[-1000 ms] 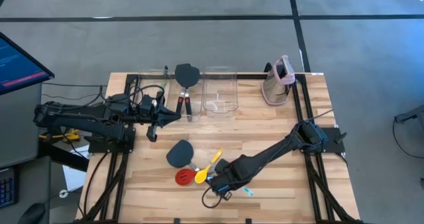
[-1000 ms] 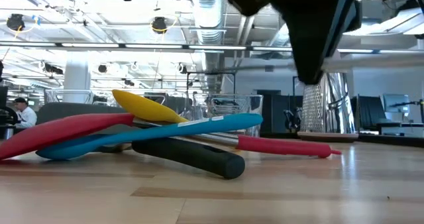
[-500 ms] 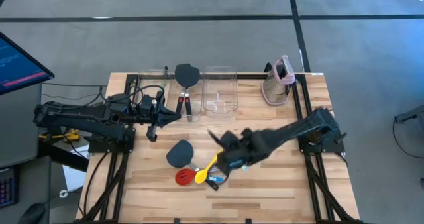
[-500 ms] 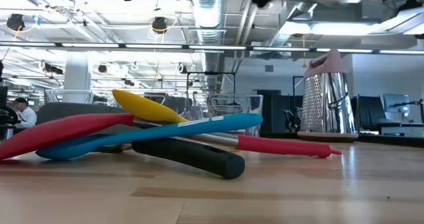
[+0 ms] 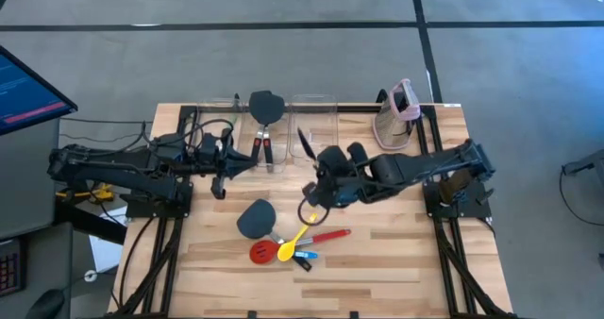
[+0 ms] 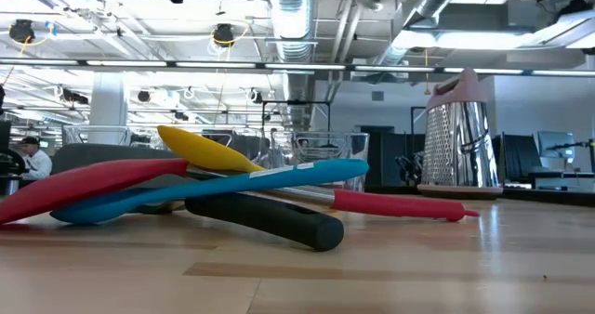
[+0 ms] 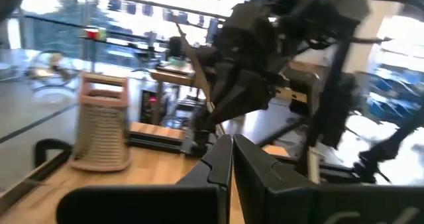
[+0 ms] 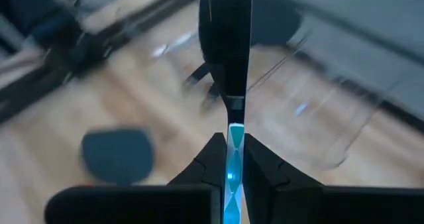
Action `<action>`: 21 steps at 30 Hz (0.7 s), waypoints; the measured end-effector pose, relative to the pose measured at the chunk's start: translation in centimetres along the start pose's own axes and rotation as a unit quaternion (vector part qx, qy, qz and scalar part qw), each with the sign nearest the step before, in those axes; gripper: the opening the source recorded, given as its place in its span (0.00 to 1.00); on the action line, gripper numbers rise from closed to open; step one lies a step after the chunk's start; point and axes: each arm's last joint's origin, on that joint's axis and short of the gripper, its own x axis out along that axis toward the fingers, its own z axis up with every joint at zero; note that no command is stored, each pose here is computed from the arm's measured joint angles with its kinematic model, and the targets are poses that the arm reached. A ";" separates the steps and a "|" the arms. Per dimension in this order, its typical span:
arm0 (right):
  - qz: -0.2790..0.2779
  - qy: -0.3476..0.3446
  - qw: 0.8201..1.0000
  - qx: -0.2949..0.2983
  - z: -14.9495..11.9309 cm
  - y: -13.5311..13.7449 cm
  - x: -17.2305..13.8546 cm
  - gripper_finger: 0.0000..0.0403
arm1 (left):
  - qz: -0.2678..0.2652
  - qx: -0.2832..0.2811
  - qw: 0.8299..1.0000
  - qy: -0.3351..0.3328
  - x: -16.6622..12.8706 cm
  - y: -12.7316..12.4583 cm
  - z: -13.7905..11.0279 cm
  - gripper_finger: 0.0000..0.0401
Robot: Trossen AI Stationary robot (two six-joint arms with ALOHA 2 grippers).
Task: Pick & Place Kitchen Items
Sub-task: Put the blue patterned knife into the left transparent bin
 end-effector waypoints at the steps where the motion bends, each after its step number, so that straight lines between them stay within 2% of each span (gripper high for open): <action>1: -0.013 -0.010 1.000 -0.002 0.1 -0.1 0.3 0.05 | 0.013 -0.006 1.000 -0.003 0.0 0.1 0.0 0.01; 6: -0.058 -0.049 0.997 -0.002 0.9 -0.7 1.2 0.05 | 0.052 -0.022 0.998 -0.033 0.4 0.2 0.3 0.01; 11: -0.110 -0.109 0.988 -0.014 1.5 -1.1 1.3 0.05 | 0.054 -0.025 0.994 -0.088 2.2 0.2 0.5 0.04; 14: -0.125 -0.129 0.983 -0.045 1.8 -1.0 1.2 0.05 | 0.061 0.005 0.992 -0.111 3.6 0.2 0.1 0.08; 21: -0.137 -0.134 0.978 -0.076 0.8 -0.6 2.4 0.05 | 0.077 0.012 0.984 -0.161 5.7 0.3 -0.6 0.23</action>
